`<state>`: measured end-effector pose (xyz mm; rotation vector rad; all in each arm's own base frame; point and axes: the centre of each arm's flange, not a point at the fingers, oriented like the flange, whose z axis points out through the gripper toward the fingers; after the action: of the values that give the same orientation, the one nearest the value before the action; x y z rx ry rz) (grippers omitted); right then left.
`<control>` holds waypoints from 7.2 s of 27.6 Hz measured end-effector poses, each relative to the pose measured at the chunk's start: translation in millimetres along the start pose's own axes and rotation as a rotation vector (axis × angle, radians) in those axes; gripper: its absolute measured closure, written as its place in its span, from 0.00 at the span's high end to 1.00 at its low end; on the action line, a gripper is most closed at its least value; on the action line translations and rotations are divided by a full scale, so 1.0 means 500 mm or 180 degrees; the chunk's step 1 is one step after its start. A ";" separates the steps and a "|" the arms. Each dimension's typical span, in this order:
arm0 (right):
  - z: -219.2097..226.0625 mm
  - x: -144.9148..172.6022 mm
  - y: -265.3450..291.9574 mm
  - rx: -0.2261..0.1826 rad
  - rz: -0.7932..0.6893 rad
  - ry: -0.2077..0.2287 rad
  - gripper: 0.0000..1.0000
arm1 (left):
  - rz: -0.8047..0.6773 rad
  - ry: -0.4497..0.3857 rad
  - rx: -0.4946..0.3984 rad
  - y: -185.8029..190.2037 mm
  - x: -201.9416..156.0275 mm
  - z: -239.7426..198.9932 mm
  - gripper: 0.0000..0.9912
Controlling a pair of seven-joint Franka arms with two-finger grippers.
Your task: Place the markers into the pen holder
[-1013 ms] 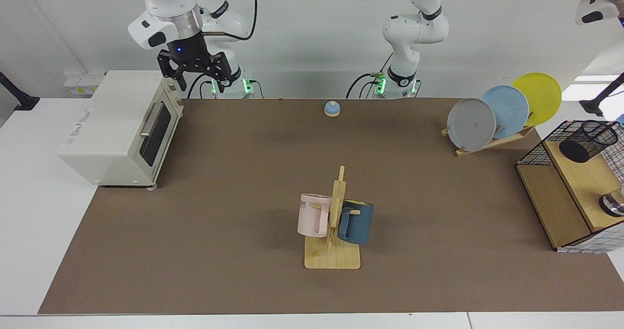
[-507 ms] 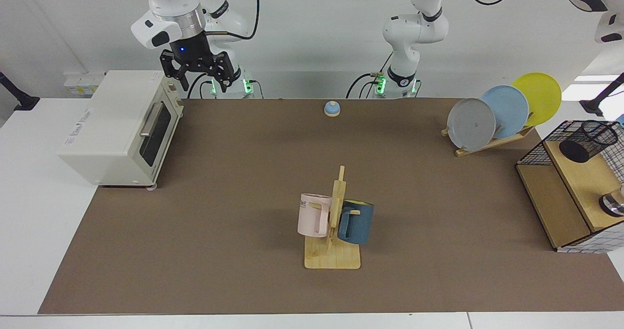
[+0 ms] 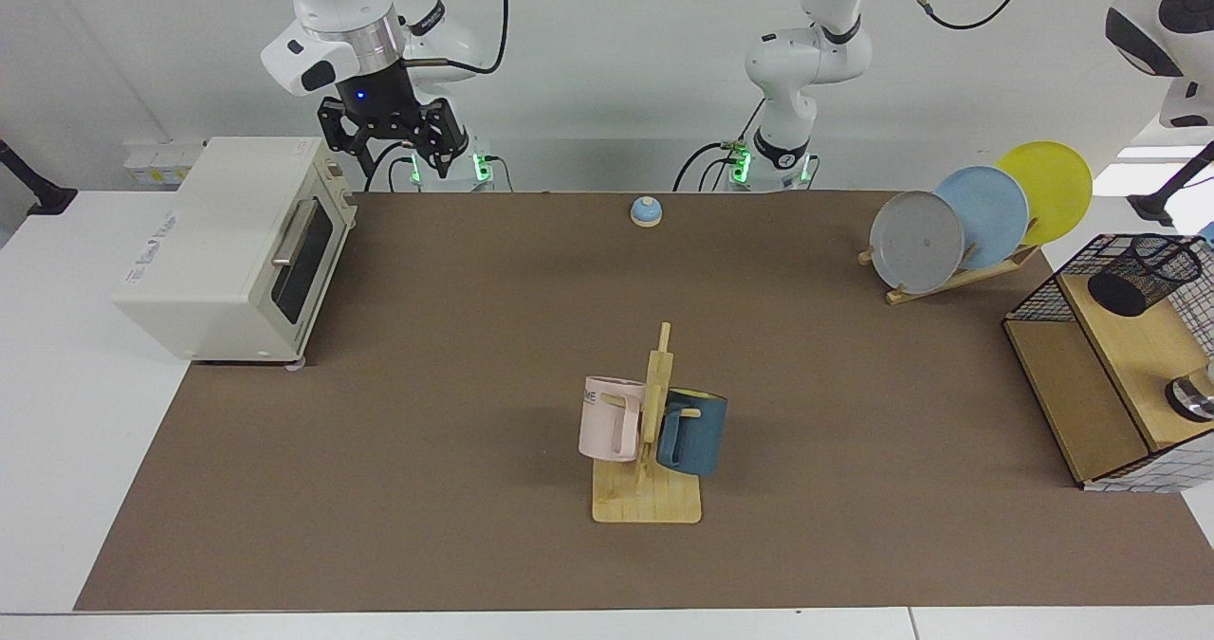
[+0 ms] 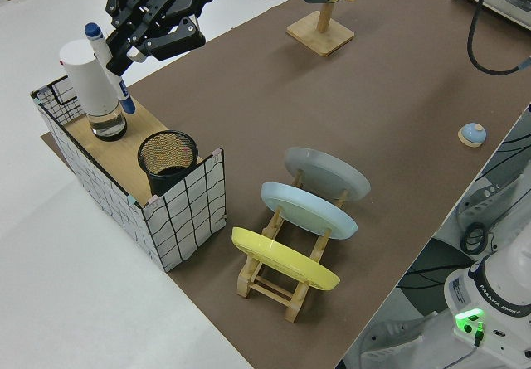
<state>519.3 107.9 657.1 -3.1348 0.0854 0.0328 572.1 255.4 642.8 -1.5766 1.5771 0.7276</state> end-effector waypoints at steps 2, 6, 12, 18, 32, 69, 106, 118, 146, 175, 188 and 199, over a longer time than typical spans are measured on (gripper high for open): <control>0.000 0.000 0.000 0.0001 0.0000 0.0000 1.00 | 0.0039 0.0016 -0.0023 -0.003 0.015 0.009 0.18; 0.000 0.000 0.001 0.0002 0.0007 0.0000 1.00 | 0.0128 0.0055 -0.0081 -0.007 0.051 0.030 0.18; 0.000 0.004 0.014 0.0003 0.0064 0.0000 1.00 | 0.0227 0.0102 -0.0154 -0.007 0.089 0.045 0.18; 0.000 0.005 0.021 0.0004 0.0084 0.0000 1.00 | 0.0280 0.0127 -0.0213 -0.007 0.109 0.045 0.18; 0.000 0.005 0.021 0.0004 0.0085 0.0000 1.00 | 0.0315 0.0160 -0.0262 -0.001 0.132 0.058 0.18; 0.000 0.005 0.021 0.0004 0.0087 0.0000 1.00 | 0.0215 0.0290 -0.0386 0.006 0.254 0.125 0.18; 0.000 0.005 0.021 0.0004 0.0087 0.0000 1.00 | 0.0121 0.0375 -0.0406 0.021 0.269 0.151 0.33; 0.000 0.005 0.021 0.0004 0.0087 0.0000 1.00 | 0.0081 0.0372 -0.0403 0.028 0.257 0.163 0.63; 0.000 0.005 0.021 0.0004 0.0087 0.0000 1.00 | -0.0941 0.1608 -0.0493 0.024 0.150 -0.041 1.00; 0.000 0.005 0.021 0.0004 0.0088 0.0000 1.00 | -0.3253 0.2384 -0.1955 0.052 0.250 -0.409 1.00; 0.000 0.005 0.021 0.0004 0.0088 0.0000 1.00 | -0.3424 0.2429 -0.2239 0.035 0.230 -0.466 1.00; 0.000 0.005 0.021 0.0004 0.0088 0.0000 1.00 | -0.3473 0.2425 -0.2261 0.010 0.224 -0.468 1.00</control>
<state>521.3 97.4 657.1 -3.1324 0.1286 0.0331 545.2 -0.6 674.0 -3.0668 0.5828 0.0063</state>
